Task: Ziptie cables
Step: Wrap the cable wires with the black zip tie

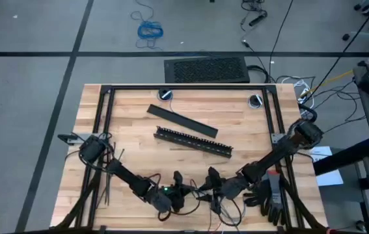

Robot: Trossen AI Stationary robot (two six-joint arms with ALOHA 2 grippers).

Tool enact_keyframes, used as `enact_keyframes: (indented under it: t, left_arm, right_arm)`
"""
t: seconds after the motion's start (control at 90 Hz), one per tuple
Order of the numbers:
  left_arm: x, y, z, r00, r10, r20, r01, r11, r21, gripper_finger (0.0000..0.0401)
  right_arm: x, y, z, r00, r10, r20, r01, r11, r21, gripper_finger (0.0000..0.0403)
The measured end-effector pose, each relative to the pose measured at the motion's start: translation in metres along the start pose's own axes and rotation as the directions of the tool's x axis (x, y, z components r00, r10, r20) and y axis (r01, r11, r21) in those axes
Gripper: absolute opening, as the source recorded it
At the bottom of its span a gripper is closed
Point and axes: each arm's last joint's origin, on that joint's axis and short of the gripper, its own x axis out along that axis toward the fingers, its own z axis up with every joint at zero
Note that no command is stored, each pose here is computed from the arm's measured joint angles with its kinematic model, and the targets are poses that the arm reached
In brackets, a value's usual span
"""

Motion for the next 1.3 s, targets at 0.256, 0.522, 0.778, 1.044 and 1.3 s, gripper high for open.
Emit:
enact_keyframes:
  t: [0.256,0.522,0.778,1.044,1.3]
  left_arm:
    - [0.000,0.000,0.000,1.000,0.000,0.000,0.000,1.000,0.000,0.0000]
    - [0.000,0.000,0.000,1.000,0.000,0.000,0.000,1.000,0.000,0.0000]
    - [0.000,0.000,0.000,1.000,0.001,0.000,-0.001,1.000,0.000,0.0000]
    - [0.000,0.000,0.000,1.000,0.001,0.000,-0.001,1.000,0.000,0.0000]
    - [0.001,0.001,0.000,1.000,0.002,-0.001,-0.002,1.000,-0.002,0.0000]
  right_arm:
    - [0.012,-0.013,0.003,0.999,-0.034,0.022,0.033,0.998,0.045,0.0161]
    - [0.020,-0.015,0.000,1.000,0.010,0.028,-0.011,0.999,0.046,0.0155]
    - [0.021,-0.015,0.004,0.999,0.033,0.043,-0.035,0.999,0.039,0.0149]
    - [0.021,-0.017,0.005,0.999,0.032,0.043,-0.034,0.999,0.039,0.0096]
    - [0.022,-0.018,0.006,0.999,0.029,0.045,-0.031,0.999,0.038,0.0084]
